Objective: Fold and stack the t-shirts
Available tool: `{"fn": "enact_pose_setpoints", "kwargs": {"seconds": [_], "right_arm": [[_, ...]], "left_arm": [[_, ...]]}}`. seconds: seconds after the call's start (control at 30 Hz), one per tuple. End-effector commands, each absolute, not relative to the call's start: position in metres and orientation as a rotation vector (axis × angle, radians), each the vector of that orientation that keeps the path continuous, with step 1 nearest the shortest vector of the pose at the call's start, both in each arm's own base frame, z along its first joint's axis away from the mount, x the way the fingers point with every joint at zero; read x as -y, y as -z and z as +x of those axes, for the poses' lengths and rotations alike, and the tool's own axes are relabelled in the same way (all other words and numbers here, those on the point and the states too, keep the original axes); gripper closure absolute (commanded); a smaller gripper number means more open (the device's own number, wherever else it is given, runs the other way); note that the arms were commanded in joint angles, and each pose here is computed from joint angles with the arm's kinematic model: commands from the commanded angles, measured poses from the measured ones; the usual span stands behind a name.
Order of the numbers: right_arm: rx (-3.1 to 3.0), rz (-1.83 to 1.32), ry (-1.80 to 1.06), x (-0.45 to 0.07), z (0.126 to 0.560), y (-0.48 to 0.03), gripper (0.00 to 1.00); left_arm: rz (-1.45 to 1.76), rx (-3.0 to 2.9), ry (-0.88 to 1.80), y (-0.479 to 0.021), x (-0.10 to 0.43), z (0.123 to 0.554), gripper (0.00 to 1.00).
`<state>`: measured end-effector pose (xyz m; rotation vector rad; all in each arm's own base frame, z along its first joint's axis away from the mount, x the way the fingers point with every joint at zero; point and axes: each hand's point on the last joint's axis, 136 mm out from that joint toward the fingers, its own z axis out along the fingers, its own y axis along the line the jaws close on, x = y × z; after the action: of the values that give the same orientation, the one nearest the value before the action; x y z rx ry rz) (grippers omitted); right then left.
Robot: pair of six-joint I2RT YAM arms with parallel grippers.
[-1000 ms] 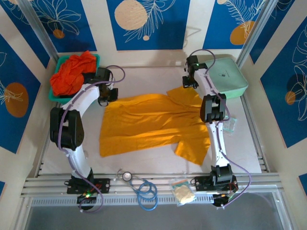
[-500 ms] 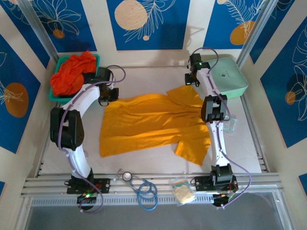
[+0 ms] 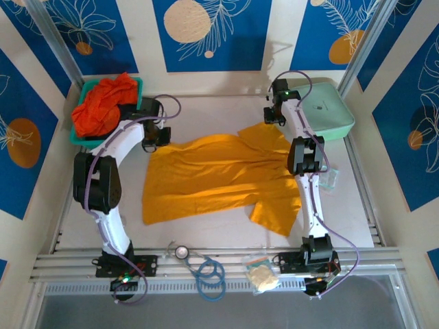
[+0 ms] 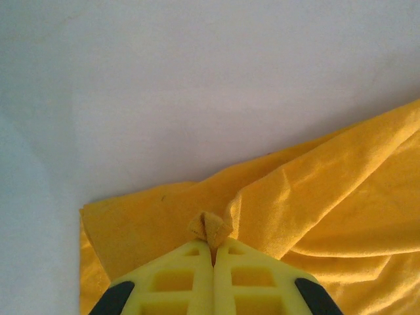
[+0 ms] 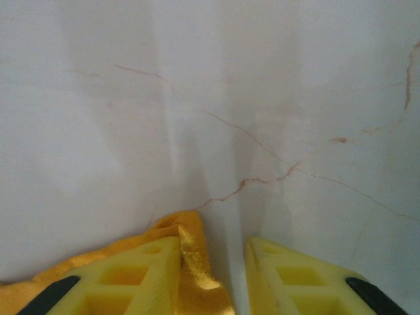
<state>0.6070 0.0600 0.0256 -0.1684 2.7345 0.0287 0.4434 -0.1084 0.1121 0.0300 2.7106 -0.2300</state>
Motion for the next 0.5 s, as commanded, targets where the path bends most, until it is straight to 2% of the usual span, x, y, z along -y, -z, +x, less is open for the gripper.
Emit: {"fn": "enact_pose_setpoints", "kwargs": {"seconds": [0.0, 0.2, 0.33, 0.47], "right_arm": [[-2.901, -0.182, -0.126, -0.068, 0.573, 0.015, 0.76], [-2.932, -0.169, -0.16, -0.071, 0.565, 0.015, 1.0], [-2.886, -0.15, -0.162, -0.072, 0.57, -0.013, 1.0], [-2.777, -0.118, -0.171, -0.072, 0.576, -0.078, 1.0]], "left_arm": [[0.056, -2.725, 0.249, -0.108, 0.116, 0.443, 1.0], [0.058, -2.73, 0.244, -0.104, 0.117, 0.443, 1.0], [0.053, -2.722, 0.257, -0.107, 0.119, 0.446, 1.0], [0.05, -2.669, 0.275, -0.134, 0.122, 0.454, 1.0]]}}
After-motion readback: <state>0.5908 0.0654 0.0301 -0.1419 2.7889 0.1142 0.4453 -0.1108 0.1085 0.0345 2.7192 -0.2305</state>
